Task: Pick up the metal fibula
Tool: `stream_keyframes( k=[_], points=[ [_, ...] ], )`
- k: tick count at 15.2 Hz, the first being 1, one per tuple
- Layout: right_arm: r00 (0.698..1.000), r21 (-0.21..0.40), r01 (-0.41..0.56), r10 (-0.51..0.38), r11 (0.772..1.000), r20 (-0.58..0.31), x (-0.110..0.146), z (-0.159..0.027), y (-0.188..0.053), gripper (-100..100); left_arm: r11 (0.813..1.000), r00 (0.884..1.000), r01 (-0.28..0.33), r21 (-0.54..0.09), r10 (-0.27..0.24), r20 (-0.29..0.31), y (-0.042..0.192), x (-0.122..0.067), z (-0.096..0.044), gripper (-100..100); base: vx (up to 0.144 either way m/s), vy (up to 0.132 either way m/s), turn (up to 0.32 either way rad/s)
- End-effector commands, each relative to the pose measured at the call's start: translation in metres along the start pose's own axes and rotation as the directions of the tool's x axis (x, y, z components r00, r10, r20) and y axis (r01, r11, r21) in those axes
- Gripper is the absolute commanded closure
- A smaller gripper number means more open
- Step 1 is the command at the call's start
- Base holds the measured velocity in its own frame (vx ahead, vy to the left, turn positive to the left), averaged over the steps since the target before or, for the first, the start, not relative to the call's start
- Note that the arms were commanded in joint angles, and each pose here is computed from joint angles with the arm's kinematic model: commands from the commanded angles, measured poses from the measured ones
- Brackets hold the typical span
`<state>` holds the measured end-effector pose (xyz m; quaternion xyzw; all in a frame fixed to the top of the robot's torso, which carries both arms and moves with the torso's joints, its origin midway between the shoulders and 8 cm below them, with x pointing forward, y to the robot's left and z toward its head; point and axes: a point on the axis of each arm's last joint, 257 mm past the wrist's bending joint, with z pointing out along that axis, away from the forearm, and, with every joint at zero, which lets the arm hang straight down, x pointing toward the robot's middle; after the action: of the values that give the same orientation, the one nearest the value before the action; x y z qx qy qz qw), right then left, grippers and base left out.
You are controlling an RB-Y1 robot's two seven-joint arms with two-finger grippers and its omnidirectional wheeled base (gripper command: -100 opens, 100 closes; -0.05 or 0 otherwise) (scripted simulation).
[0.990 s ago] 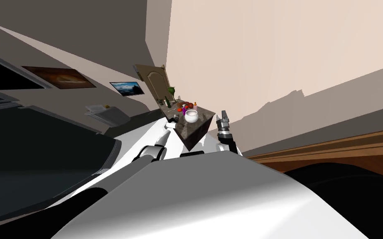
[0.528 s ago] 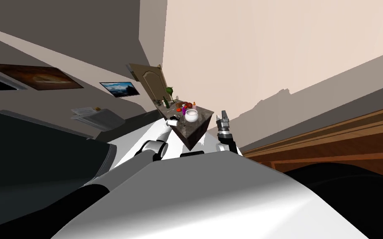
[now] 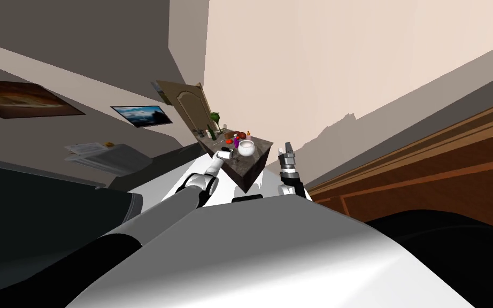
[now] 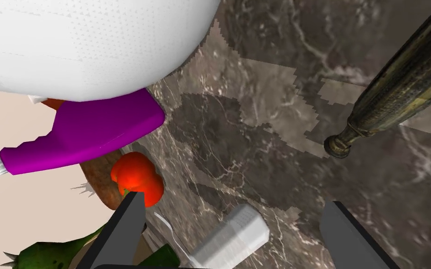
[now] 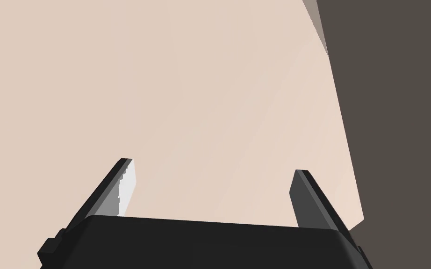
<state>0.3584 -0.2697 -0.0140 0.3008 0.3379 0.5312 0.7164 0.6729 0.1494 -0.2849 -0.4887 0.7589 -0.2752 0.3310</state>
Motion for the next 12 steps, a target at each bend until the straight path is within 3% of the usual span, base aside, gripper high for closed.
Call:
stream_keyframes(
  k=[1, 8, 12],
  points=[
    [1.0, 0.0, 0.0, 0.0, 1.0, 0.0, 0.0, 0.0, 0.0, 0, 0.999, 1.0, -0.008, -0.05, 0.007, -0.02, -0.001, 0.011, 0.0, -100, -0.032, 0.111, -0.196],
    [1.0, 0.0, 0.0, 0.0, 1.0, 0.0, 0.0, 0.0, 0.0, 0, 0.984, 0.998, -0.035, -0.172, 0.024, -0.063, 0.006, 0.034, -0.003, -100, -0.018, 0.091, -0.115],
    [1.0, 0.0, 0.0, 0.0, 1.0, 0.0, 0.0, 0.0, 0.0, 0, 0.973, 0.995, -0.054, -0.226, 0.034, -0.091, 0.007, 0.051, -0.008, -100, -0.011, 0.033, -0.068]
  ],
)
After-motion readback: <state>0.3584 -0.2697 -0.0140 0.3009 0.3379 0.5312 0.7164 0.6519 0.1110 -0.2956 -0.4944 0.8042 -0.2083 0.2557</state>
